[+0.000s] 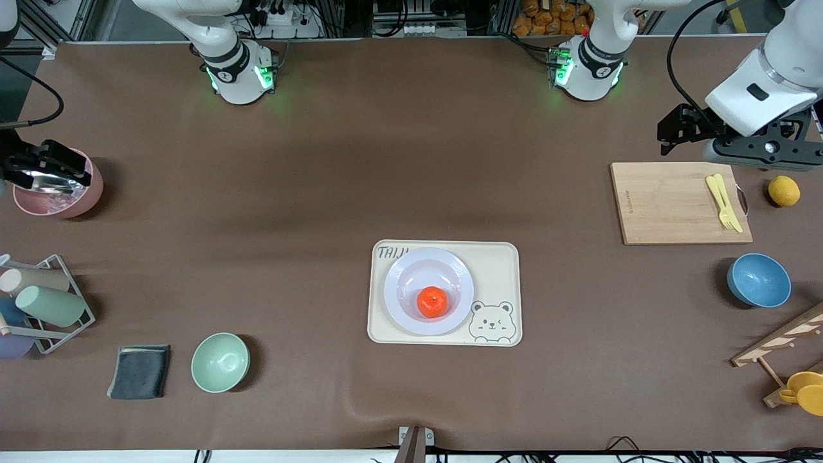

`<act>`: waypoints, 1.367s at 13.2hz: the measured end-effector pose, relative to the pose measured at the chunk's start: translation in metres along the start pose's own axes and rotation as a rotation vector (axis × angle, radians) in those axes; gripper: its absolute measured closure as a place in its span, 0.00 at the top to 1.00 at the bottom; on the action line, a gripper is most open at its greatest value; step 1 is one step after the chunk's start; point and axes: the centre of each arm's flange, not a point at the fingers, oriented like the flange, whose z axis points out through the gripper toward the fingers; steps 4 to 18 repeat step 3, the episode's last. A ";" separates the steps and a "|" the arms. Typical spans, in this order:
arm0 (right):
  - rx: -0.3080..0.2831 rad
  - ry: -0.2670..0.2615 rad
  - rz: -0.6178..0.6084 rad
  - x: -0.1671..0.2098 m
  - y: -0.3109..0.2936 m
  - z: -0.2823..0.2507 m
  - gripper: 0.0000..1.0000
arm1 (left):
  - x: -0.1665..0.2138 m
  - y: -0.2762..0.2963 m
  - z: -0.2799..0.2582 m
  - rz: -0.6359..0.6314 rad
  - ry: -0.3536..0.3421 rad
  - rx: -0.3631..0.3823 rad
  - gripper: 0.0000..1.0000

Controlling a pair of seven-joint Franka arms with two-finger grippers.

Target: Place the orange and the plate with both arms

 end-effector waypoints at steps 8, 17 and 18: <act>0.022 0.003 0.012 -0.001 0.004 0.000 1.00 | 0.001 0.005 0.001 -0.012 -0.003 -0.047 1.00; 0.022 0.003 0.012 -0.001 0.004 0.000 1.00 | 0.001 0.005 0.001 -0.012 -0.003 -0.047 1.00; 0.022 0.003 0.012 -0.001 0.004 0.000 1.00 | 0.001 0.005 0.001 -0.012 -0.003 -0.047 1.00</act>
